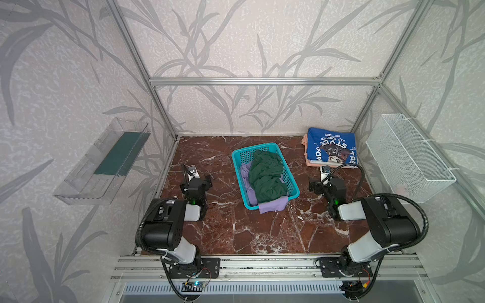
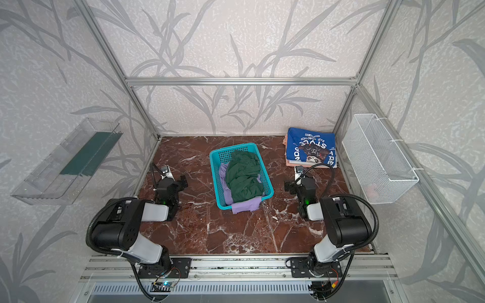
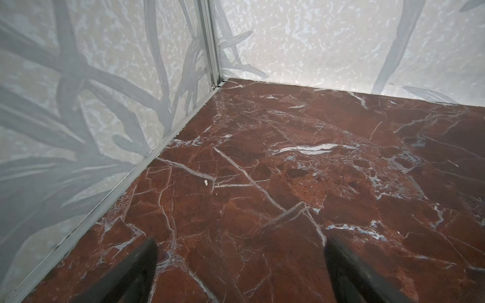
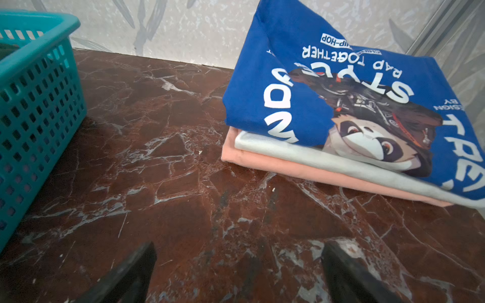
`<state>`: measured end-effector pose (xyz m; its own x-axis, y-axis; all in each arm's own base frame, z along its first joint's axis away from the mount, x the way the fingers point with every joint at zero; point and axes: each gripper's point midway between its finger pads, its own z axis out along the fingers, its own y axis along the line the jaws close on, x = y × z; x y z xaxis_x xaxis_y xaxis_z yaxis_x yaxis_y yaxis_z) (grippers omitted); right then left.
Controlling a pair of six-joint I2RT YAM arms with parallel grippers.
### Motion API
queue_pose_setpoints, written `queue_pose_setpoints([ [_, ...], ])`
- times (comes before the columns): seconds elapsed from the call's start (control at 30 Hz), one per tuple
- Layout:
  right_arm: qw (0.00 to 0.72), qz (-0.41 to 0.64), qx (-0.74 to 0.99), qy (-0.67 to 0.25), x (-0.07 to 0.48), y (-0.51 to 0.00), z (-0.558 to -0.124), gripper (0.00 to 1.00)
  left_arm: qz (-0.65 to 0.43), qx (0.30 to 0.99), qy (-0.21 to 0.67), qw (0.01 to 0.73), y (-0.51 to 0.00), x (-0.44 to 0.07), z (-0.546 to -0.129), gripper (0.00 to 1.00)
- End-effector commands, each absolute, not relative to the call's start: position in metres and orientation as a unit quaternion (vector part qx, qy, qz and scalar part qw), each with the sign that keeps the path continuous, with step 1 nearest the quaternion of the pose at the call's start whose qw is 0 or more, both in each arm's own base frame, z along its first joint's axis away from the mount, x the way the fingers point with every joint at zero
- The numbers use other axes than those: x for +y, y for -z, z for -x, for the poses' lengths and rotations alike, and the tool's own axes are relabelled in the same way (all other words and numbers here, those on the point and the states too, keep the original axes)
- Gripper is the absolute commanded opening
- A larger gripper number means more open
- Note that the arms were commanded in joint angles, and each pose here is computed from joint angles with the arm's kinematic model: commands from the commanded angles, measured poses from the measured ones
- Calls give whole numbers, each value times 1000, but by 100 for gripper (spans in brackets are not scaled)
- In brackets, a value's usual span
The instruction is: Fold and stack the t-shirts
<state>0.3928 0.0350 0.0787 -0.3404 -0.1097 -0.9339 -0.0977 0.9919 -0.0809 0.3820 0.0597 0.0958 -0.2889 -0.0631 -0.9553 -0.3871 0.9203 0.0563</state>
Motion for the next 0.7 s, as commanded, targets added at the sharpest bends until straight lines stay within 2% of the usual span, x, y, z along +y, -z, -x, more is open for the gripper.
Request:
queue_pose_setpoints([
  [0.0, 587, 69, 807, 1, 37, -92, -398, 99, 140, 786, -143, 586, -100, 61, -386, 99],
  [0.67, 589, 74, 805, 6, 40, -93, -398, 99, 141, 786, -144, 585, -100, 61, -386, 98],
])
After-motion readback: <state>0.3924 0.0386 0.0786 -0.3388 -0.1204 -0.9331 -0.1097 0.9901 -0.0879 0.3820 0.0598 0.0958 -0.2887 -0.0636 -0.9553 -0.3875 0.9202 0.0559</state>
